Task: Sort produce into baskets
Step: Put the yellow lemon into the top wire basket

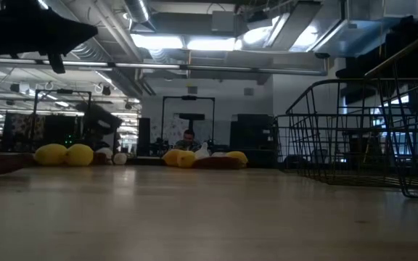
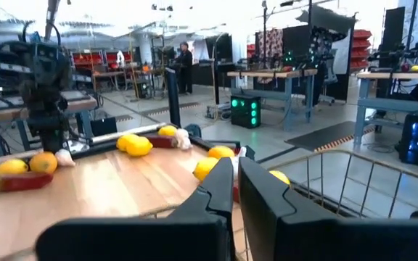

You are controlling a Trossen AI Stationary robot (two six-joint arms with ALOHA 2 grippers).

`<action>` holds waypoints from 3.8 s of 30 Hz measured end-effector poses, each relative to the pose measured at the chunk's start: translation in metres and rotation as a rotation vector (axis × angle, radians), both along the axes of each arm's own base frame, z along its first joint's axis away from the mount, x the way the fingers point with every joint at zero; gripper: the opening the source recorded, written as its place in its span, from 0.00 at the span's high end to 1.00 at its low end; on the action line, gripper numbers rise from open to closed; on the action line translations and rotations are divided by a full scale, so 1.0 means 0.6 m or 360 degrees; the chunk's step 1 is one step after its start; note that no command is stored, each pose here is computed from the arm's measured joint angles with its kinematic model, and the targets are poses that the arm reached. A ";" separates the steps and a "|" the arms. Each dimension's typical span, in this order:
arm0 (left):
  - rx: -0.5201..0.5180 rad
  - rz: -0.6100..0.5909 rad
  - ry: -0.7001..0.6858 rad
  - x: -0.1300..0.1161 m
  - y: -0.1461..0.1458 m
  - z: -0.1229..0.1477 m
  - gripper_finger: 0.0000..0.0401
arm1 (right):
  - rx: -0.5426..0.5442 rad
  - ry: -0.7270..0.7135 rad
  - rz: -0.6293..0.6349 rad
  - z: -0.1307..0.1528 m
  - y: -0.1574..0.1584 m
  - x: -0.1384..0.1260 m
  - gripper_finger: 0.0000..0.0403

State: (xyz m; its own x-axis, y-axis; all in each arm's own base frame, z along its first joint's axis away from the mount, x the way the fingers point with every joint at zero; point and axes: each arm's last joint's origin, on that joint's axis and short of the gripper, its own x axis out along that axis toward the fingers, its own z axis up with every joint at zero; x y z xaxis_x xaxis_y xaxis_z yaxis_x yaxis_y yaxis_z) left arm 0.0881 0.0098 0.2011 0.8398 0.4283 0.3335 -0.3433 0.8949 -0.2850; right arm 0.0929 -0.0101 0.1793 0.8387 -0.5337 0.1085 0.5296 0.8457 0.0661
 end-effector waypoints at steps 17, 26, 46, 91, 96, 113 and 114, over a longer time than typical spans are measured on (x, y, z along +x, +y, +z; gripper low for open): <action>-0.0112 0.0176 0.0023 0.007 0.012 -0.004 0.99 | -0.0040 -0.0201 -0.0148 0.024 -0.004 -0.008 0.94; -0.0050 0.0307 0.0240 0.039 0.025 0.045 0.99 | -0.0089 -0.0177 -0.0158 0.025 -0.004 -0.008 0.94; 0.0046 0.0483 0.0666 0.205 0.074 0.130 0.99 | -0.0037 -0.0364 -0.0067 0.038 -0.002 -0.011 0.94; -0.0427 0.0543 0.1709 0.358 0.267 0.004 0.34 | -0.0004 -0.0416 0.0054 0.040 0.001 -0.010 0.94; -0.0624 0.0521 0.1684 0.353 0.290 -0.018 0.34 | -0.0002 -0.0414 0.0042 0.040 0.000 -0.010 0.94; -0.0888 0.0492 0.1848 0.375 0.353 -0.037 0.34 | -0.0004 -0.0375 0.0038 0.036 0.000 -0.009 0.94; -0.0894 0.0490 0.1859 0.376 0.353 -0.041 0.34 | -0.0004 -0.0375 0.0039 0.036 0.000 -0.009 0.94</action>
State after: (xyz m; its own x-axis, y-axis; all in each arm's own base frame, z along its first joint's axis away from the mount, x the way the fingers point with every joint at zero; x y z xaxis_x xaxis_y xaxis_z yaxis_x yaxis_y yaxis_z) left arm 0.3138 0.2218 0.1766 0.3548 0.4923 -0.7949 -0.8028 0.5961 0.0108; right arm 0.0877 -0.0098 0.2009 0.8028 -0.5130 0.3040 0.4792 0.8584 0.1831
